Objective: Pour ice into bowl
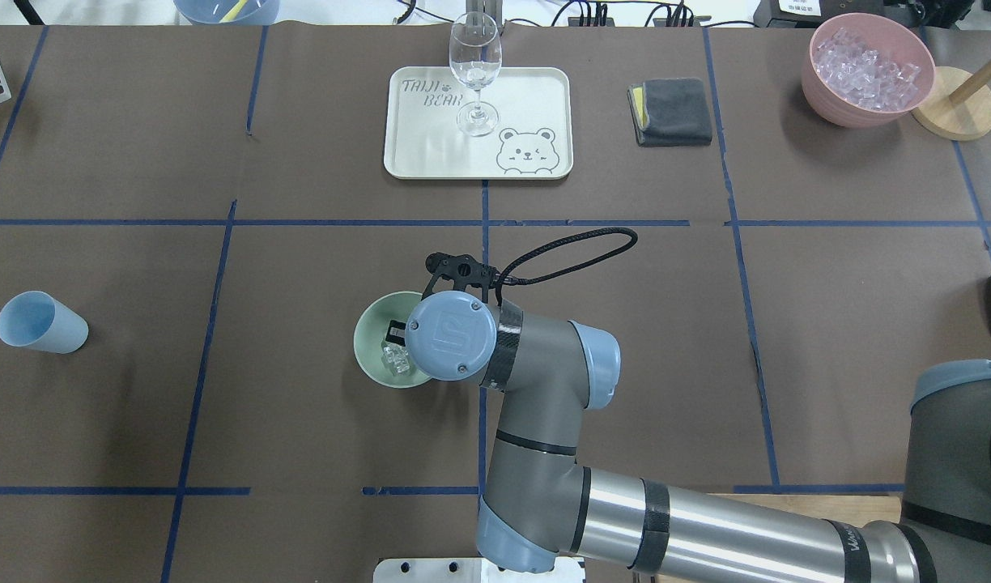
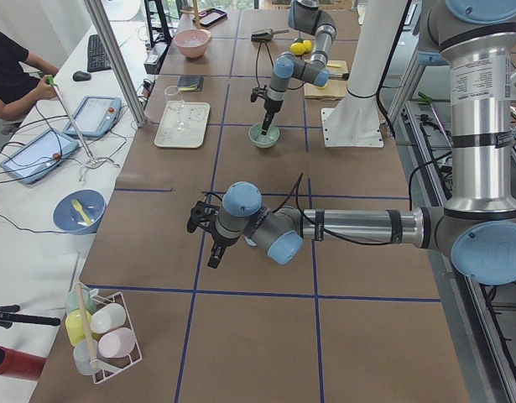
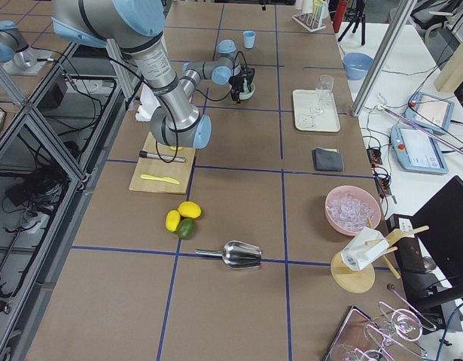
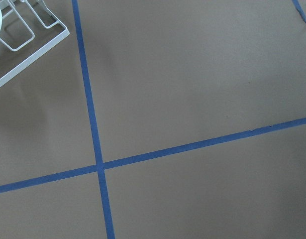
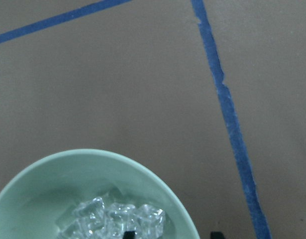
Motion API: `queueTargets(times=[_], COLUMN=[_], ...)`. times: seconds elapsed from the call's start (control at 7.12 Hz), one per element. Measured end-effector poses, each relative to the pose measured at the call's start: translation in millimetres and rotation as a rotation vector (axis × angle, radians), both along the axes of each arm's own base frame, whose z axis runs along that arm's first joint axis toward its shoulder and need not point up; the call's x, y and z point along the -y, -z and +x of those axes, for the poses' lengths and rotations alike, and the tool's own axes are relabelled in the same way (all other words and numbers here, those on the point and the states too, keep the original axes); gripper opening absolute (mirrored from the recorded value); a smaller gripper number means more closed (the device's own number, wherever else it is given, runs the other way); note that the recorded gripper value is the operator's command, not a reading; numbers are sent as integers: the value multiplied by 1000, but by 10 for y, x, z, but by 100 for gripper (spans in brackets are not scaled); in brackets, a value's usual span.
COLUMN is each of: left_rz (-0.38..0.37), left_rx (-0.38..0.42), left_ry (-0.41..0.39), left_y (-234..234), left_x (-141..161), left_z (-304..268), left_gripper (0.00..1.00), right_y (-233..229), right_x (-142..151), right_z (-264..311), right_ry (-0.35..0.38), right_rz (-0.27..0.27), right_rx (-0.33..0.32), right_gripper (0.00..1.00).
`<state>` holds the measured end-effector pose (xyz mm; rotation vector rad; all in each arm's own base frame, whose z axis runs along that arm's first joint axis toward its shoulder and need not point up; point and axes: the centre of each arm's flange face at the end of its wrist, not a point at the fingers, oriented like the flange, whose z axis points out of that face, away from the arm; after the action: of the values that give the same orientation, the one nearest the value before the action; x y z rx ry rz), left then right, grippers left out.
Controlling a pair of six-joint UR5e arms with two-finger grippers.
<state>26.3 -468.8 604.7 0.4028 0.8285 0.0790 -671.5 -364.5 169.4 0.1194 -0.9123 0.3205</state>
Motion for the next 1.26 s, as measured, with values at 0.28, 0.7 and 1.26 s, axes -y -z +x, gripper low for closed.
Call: queueTargets(times=[0.28, 0.7, 1.26], left_rz=[1, 2, 5], left_rx=[4, 5, 5], left_ry=[2, 3, 0], left_y=[-3, 0, 6], left_x=[7, 10, 10], left_z=[1, 1, 6], left_gripper=[100, 100, 100], right_y=[32, 102, -544], right_x=[24, 126, 308], right_z=[30, 191, 1683], right_ry=[1, -5, 17], right_rz=[4, 2, 17], right_rx=[18, 43, 90], right_gripper=[0, 0, 0])
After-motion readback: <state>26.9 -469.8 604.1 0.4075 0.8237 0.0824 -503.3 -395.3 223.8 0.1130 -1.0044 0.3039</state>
